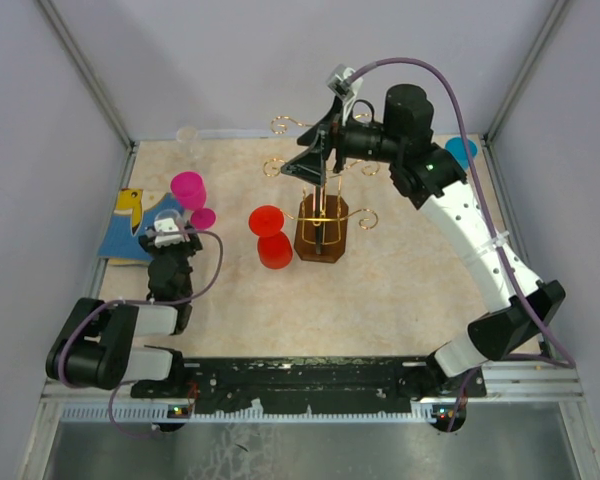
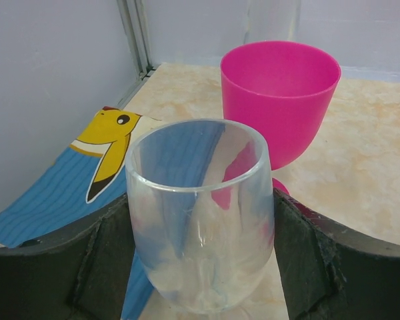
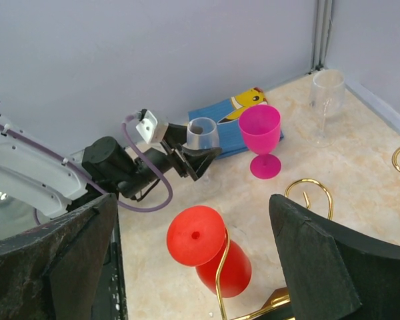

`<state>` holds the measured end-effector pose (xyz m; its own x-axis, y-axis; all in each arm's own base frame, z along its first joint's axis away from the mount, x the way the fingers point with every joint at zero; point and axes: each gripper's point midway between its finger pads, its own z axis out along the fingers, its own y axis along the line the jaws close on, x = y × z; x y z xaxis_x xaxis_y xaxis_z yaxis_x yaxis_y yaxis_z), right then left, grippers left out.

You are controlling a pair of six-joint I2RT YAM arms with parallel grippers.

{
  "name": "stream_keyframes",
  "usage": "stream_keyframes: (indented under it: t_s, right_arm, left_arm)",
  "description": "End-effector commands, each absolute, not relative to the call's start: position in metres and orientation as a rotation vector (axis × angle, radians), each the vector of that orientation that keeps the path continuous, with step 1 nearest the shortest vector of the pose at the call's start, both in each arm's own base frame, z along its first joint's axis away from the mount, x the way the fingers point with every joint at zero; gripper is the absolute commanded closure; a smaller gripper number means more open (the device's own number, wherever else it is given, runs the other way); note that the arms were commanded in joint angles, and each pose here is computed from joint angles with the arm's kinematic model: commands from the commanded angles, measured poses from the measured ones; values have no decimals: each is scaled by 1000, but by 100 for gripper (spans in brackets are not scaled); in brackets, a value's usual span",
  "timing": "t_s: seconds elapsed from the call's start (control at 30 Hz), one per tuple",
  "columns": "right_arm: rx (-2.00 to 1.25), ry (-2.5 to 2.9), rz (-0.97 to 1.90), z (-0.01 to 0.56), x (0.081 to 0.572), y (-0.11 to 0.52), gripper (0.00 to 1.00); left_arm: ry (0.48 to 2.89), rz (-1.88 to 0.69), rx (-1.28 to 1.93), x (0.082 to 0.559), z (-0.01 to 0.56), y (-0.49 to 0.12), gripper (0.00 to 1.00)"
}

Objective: Take the wine glass off the wine glass rack

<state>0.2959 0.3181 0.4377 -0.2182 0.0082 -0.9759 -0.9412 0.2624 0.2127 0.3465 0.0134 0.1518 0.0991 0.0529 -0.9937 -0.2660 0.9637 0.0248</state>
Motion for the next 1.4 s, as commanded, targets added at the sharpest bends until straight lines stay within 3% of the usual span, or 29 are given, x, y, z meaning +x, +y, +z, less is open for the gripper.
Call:
stream_keyframes:
  t_s: [0.0,0.4,0.73,0.97,1.2,1.27,1.37]
  right_arm:
    - [-918,1386,1149,469,283,309,4]
    - [-919,1381,1162,469,283,309,4]
    - [-904,1407,1198,466,285,312,5]
    - [-839,1583,1307,441,294,322,24]
    - [-727,1773,1226,396,294,320,36]
    - [-687,1812,1224,385,292,318,44]
    - [-681,1817,1237,376,283,316,47]
  left_arm:
    - [1384,237,-206,341,168,13,18]
    - [1399,213,-259,329,174,3,11]
    - [1493,214,-421,314,189,12,12]
    - [1600,151,-582,301,208,13,13]
    - [1678,40,-668,287,236,4,21]
    - [1675,-1,-661,283,251,0,27]
    - [1641,-91,-627,279,280,-8,41]
